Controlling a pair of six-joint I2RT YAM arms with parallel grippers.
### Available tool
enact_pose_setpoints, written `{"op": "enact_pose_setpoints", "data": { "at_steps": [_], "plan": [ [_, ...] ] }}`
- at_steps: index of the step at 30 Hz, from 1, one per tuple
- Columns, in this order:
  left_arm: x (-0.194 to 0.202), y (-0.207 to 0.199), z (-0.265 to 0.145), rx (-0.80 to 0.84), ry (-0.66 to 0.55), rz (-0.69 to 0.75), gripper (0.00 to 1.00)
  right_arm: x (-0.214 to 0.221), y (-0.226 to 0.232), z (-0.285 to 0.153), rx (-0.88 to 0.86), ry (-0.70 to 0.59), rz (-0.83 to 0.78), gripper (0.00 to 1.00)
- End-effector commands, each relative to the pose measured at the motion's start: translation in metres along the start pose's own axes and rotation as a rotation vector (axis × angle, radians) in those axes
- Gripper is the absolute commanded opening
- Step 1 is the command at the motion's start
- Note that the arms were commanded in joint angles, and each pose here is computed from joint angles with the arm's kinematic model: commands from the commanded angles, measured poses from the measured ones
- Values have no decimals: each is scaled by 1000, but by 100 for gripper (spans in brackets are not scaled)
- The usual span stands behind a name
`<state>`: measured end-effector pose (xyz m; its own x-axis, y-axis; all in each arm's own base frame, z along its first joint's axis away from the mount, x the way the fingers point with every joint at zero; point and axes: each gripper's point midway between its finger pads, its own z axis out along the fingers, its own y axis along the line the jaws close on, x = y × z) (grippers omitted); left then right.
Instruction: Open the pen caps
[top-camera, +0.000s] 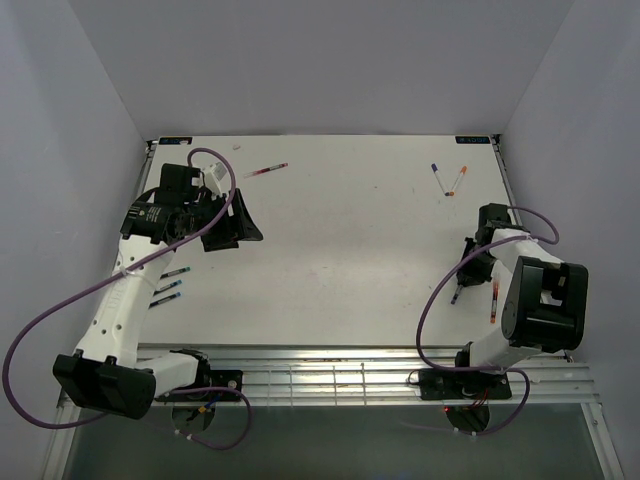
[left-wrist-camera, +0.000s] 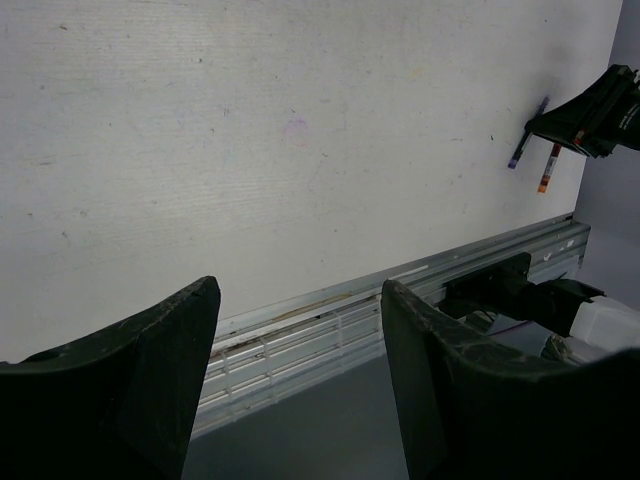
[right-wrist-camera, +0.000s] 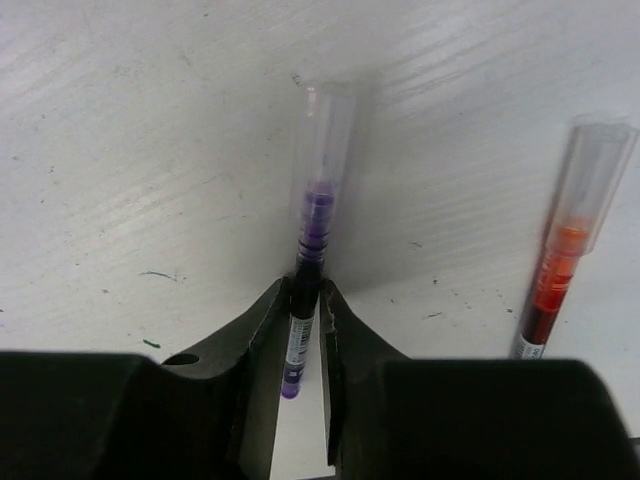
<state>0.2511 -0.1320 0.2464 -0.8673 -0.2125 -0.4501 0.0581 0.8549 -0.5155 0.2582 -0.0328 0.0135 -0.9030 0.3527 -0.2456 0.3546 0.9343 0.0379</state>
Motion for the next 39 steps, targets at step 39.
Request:
{"op": "enact_pose_setpoints", "data": {
  "at_steps": [39],
  "plan": [
    [38, -96, 93, 265, 205, -342, 58, 161, 276, -190, -1181, 288, -667, 8]
  ]
}}
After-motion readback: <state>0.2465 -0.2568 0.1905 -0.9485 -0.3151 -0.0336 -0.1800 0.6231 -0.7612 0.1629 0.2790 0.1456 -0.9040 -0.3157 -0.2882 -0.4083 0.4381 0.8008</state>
